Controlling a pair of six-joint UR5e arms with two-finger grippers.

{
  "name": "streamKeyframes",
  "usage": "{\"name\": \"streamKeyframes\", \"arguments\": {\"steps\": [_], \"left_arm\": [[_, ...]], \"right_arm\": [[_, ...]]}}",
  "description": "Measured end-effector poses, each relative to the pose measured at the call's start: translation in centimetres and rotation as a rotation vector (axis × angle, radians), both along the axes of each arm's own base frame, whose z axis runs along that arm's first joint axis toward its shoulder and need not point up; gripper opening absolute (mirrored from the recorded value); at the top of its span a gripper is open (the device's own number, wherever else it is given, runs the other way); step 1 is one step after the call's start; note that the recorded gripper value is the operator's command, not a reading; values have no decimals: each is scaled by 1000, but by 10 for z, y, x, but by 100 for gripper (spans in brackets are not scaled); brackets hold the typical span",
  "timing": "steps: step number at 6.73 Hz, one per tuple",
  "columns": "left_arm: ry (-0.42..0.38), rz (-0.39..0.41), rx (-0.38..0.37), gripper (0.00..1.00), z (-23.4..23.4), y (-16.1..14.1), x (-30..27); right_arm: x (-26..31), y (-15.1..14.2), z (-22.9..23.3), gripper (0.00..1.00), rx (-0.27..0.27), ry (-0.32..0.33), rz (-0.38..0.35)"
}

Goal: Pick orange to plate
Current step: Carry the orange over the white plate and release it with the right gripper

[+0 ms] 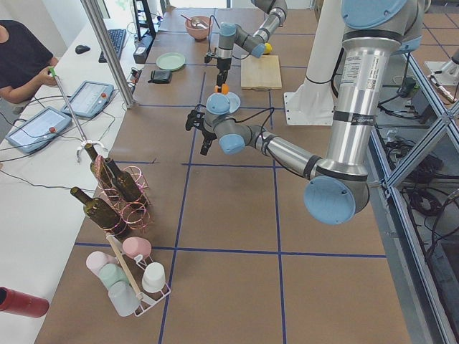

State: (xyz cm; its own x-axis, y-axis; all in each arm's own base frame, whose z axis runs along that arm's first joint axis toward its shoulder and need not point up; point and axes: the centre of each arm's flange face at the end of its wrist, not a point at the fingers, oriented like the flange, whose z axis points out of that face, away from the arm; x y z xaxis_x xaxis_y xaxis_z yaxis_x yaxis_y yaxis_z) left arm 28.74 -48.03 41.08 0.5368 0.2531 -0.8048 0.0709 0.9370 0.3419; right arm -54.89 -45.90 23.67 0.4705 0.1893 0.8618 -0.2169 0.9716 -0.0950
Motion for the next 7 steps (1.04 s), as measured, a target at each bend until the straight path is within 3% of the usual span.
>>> {"name": "streamKeyframes", "arguments": {"steps": [2,3,4,5,6,7], "left_arm": [[1,0,1,100,0,0,0],[1,-1,1,100,-1,0,0],[2,-1,2,100,-1,0,0],[3,-1,2,100,-1,0,0],[2,-1,2,100,-1,0,0],[2,-1,2,100,0,0,0]], "right_arm": [[-25,1,-3,0,2,23,8],[-32,0,-2,23,0,31,8],[-36,0,0,37,-3,38,7],[-39,1,1,91,-4,43,4],[-41,2,2,100,-5,44,2],[-42,3,2,100,-5,44,1]]}}
